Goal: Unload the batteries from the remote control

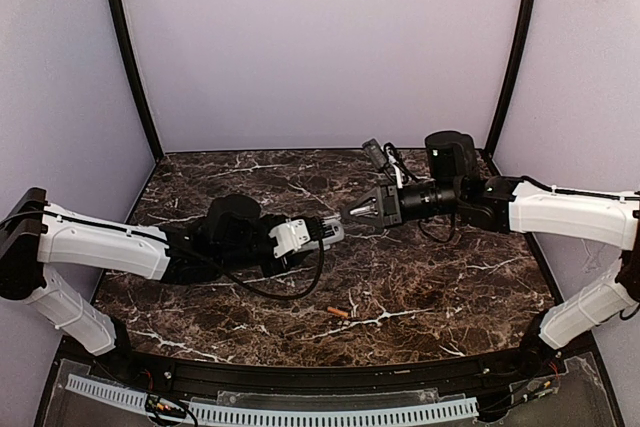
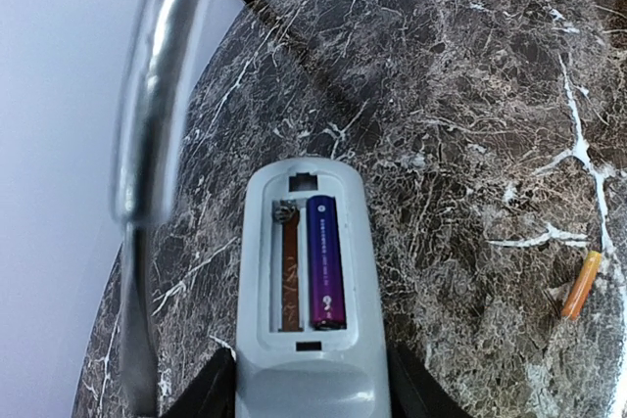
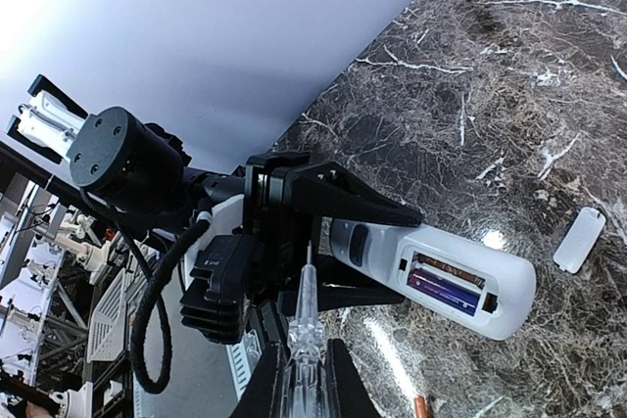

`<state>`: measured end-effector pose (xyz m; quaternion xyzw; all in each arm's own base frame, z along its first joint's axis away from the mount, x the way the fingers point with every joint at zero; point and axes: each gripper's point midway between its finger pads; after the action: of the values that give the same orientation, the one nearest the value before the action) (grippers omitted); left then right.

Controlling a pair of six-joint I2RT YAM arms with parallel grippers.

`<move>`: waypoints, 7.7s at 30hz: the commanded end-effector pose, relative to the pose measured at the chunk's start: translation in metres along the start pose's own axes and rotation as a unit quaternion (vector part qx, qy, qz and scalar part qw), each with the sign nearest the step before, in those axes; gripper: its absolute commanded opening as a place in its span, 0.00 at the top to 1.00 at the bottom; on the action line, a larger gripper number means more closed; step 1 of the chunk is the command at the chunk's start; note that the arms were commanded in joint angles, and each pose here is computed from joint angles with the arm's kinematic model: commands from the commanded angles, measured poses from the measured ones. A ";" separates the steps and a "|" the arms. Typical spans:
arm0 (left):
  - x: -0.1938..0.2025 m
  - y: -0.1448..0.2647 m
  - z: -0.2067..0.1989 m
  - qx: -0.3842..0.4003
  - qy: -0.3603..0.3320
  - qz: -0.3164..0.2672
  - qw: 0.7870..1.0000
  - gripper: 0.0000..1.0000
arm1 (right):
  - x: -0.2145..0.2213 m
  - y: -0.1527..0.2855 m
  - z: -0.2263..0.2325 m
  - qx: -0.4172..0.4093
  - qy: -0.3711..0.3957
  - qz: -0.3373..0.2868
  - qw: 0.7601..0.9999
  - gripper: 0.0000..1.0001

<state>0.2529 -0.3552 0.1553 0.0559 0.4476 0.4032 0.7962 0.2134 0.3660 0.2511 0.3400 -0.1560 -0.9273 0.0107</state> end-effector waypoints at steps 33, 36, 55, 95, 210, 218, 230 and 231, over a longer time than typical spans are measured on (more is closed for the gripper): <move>-0.027 0.009 0.014 -0.013 -0.007 -0.039 0.999 1.00 | -0.008 0.011 -0.009 0.060 0.028 -0.015 0.998 1.00; -0.027 0.010 0.013 -0.011 -0.008 -0.040 0.999 1.00 | -0.009 0.013 -0.010 0.068 0.033 -0.018 0.997 1.00; -0.019 0.007 0.007 -0.013 -0.036 -0.039 0.998 1.00 | -0.021 0.030 -0.032 0.127 0.077 -0.023 0.989 1.00; 0.009 0.036 0.022 0.045 0.061 -0.108 0.991 1.00 | -0.029 0.050 -0.037 0.158 0.202 0.000 0.967 1.00; 0.026 0.054 -0.005 0.030 -0.190 -0.117 0.974 1.00 | 0.008 -0.066 -0.013 0.073 0.176 0.182 0.965 1.00; 0.024 0.054 -0.004 0.029 -0.191 -0.120 0.974 1.00 | 0.024 -0.070 -0.016 0.071 0.176 0.205 0.960 1.00; 0.032 0.052 -0.007 0.032 -0.203 -0.103 0.973 1.00 | 0.038 -0.077 -0.030 0.077 0.170 0.229 0.955 1.00; 0.034 0.051 -0.007 0.032 -0.204 -0.101 0.973 1.00 | 0.038 -0.077 -0.031 0.078 0.170 0.229 0.955 1.00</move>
<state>0.2265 -0.2972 0.1386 0.1364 0.3109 0.2926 0.8939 0.2161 0.4226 0.1943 0.4541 -0.2885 -0.8181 0.2032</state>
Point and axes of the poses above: each gripper's point midway between its finger pads, its own y axis back along the fingers, its own z axis along the line the jaws close on, x = y × z, and after that the axes turned 5 degrees about -y, right-handed
